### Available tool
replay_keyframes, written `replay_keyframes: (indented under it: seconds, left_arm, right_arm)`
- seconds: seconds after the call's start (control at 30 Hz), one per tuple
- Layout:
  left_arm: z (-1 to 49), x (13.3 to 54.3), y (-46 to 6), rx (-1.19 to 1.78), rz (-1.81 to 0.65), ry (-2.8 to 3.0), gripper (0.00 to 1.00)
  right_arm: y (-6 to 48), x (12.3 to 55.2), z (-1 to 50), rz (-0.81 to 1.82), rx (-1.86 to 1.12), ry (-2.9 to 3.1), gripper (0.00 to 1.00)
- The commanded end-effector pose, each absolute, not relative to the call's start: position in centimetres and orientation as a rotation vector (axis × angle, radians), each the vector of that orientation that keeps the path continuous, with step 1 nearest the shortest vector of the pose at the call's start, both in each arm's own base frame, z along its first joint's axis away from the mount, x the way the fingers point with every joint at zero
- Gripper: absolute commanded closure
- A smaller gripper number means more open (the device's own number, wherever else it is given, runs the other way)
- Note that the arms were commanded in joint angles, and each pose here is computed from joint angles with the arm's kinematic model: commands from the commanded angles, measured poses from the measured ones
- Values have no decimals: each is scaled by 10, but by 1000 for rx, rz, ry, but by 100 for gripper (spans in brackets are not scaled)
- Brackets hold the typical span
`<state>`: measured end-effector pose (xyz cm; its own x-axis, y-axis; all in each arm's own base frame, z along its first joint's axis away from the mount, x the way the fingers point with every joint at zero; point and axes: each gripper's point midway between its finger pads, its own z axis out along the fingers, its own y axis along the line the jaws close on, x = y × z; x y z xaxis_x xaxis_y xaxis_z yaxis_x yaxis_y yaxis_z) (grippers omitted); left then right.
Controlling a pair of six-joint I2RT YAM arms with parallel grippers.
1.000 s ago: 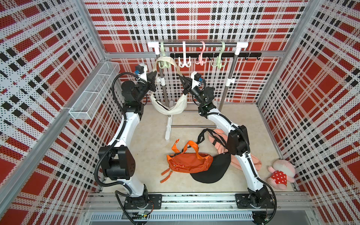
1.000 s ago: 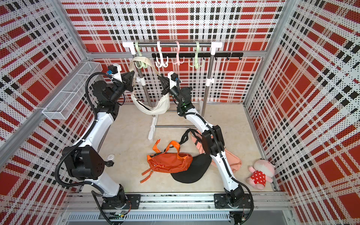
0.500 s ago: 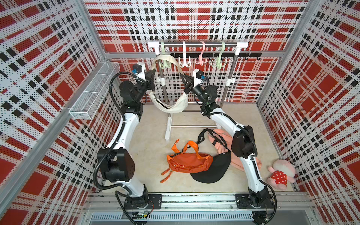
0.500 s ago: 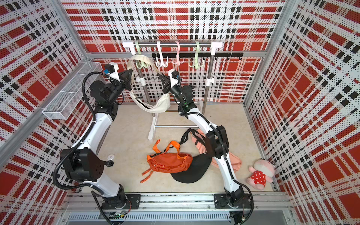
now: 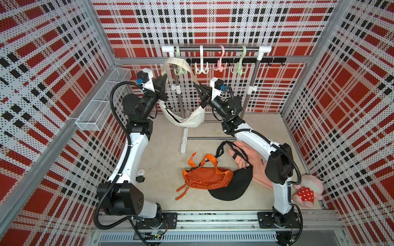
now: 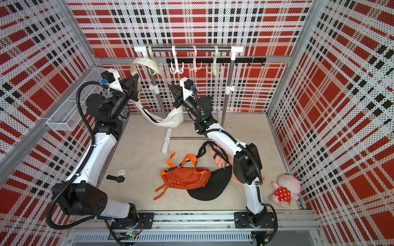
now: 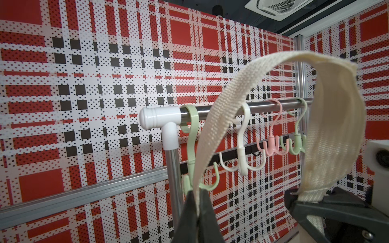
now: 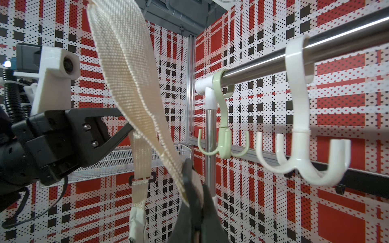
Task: Take the bag off the hook
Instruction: Pick up the bag from the hook, then place the bag at the center of the board.
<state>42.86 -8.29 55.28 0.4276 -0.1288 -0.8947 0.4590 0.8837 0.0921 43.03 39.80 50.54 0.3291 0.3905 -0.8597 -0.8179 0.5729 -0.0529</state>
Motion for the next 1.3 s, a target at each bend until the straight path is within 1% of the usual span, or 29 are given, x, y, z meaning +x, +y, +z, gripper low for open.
replay_keyframes:
  seconds: [0.0,0.23,0.47,0.73,0.9,1.13,1.27]
  left_arm:
    - [567,407,-91,356,-389,1022,100]
    - [571,377,-94,350,-402,1015,100]
    - [556,355,-86,294,-423,1086,100]
    - [539,321,-80,256,-423,1145,100]
    - [526,299,-73,217,-406,1194,100]
    - [506,270,-59,100,-393,1231,100]
    - [497,264,-47,13,-385,1247,100]
  right_arm:
    - [389,398,536,816,-535,865,100]
    - [385,367,540,861,-532,881,100]
    - [388,342,541,896,-563,924,100]
    - [404,316,522,916,-601,1026,100]
    - [420,289,509,924,-678,1057,100]
    - [430,267,488,1045,-691,1079,100]
    - [441,259,476,1024,-717,1111,100]
